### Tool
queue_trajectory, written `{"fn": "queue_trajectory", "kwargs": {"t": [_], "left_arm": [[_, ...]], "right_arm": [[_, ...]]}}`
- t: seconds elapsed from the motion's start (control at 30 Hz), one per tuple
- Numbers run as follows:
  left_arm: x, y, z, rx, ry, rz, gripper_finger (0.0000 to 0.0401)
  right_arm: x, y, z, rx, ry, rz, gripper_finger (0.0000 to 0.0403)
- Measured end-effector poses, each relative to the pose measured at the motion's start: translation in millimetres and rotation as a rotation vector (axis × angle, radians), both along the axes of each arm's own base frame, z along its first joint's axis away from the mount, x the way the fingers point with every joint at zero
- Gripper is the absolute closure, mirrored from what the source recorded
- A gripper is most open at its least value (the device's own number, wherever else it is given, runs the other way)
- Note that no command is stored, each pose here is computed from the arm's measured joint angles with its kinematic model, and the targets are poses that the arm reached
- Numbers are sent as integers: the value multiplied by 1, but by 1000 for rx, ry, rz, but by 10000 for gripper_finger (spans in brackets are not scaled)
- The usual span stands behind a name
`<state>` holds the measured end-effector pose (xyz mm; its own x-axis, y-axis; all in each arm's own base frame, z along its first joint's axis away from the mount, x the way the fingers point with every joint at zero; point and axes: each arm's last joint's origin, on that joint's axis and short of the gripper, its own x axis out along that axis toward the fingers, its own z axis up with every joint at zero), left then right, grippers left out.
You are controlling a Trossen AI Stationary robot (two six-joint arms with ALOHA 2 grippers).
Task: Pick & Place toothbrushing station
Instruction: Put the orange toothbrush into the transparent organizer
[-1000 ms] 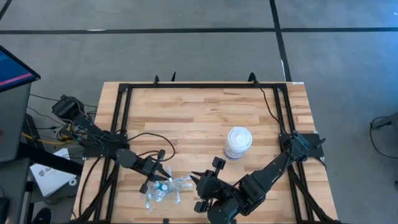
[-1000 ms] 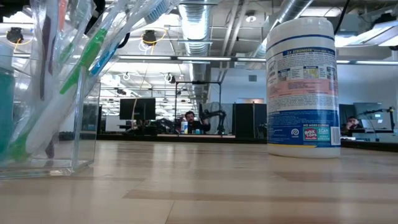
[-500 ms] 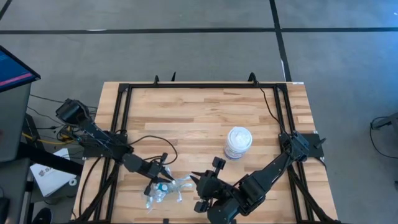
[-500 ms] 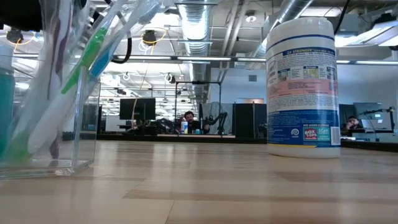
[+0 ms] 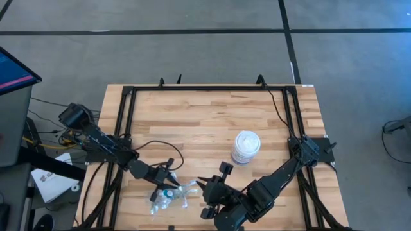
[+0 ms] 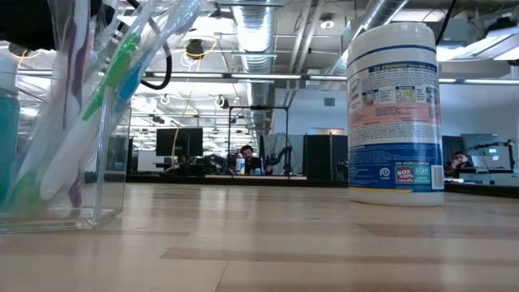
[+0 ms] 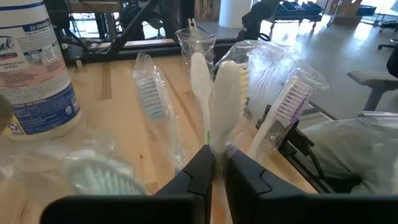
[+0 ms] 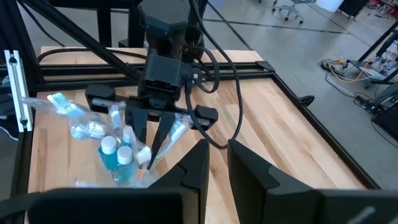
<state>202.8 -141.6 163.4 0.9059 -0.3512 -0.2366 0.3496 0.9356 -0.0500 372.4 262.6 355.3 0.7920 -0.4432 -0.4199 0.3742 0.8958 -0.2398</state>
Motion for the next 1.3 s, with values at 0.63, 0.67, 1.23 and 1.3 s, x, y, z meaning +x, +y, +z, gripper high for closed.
{"fn": "queue_trajectory", "kwargs": {"t": [0.63,0.67,1.23,1.3], "left_arm": [[-5,-1,7,-14,-14,-43,330],[-5,-1,7,-13,-14,-44,330],[-12,5,27,-24,-74,-49,334],[-12,5,26,-21,-71,-49,334]], "right_arm": [[-26,14,-4,-114,-23,-68,353],[-28,15,-5,-113,-22,-75,353],[-39,12,-22,-145,-40,-170,353],[-39,13,-27,-152,-35,-170,353]]}}
